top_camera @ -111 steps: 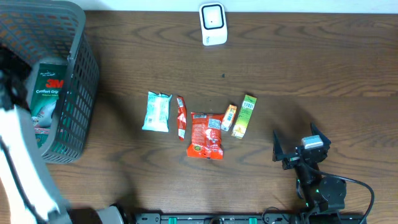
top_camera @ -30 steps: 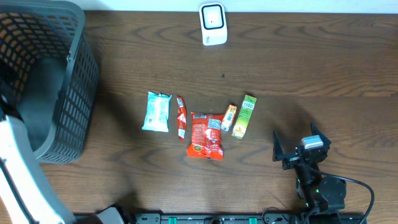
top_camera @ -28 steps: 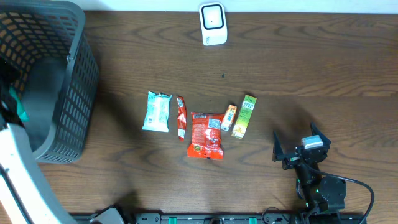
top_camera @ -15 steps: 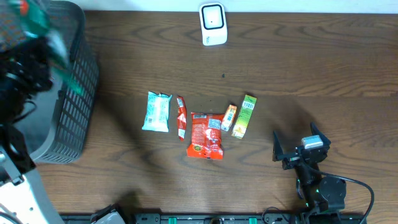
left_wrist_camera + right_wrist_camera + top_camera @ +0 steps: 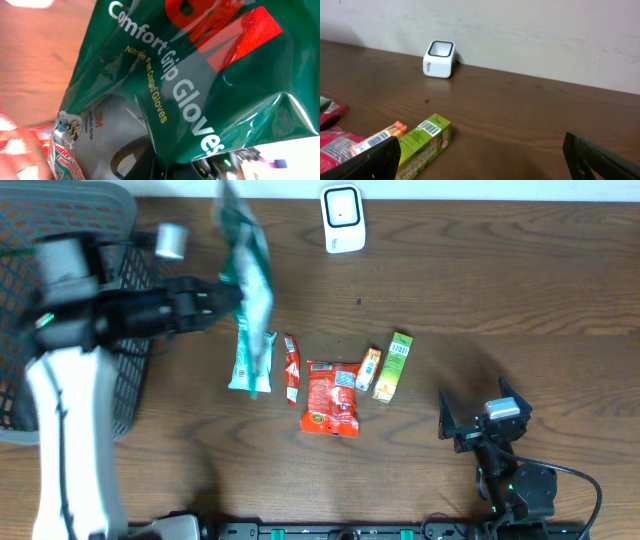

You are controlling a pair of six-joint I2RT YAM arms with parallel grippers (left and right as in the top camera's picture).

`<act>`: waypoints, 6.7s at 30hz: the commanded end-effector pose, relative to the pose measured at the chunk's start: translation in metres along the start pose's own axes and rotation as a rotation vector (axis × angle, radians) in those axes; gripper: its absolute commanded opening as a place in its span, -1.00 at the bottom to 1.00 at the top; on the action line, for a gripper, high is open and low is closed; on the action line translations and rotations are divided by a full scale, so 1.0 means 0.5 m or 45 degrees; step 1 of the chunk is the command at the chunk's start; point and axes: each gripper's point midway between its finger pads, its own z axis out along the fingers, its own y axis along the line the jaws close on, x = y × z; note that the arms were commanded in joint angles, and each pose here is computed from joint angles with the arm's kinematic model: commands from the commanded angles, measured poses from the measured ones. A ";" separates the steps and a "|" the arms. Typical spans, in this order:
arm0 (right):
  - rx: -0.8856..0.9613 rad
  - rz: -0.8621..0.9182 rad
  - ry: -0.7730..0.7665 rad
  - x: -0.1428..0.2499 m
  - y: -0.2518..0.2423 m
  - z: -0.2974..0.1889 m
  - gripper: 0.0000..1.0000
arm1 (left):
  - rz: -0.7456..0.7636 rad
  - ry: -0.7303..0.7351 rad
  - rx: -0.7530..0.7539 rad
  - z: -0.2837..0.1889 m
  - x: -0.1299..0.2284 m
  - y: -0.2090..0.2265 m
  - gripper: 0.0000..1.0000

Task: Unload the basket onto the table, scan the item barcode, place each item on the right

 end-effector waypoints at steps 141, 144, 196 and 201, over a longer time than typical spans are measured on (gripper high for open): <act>-0.013 0.267 0.453 -0.329 -0.022 -0.051 0.98 | 0.077 -0.309 -1.417 -0.181 -0.024 0.158 0.65; -0.064 0.314 0.692 -0.331 -0.012 -0.022 0.98 | 0.077 -0.309 -1.417 -0.181 -0.024 0.158 0.65; 0.063 0.762 1.823 0.202 0.146 0.284 0.41 | 0.077 -0.309 -1.417 -0.181 -0.024 0.158 0.64; 0.139 0.767 1.827 0.215 0.148 0.283 0.41 | 0.077 -0.309 -1.417 -0.181 -0.024 0.158 0.64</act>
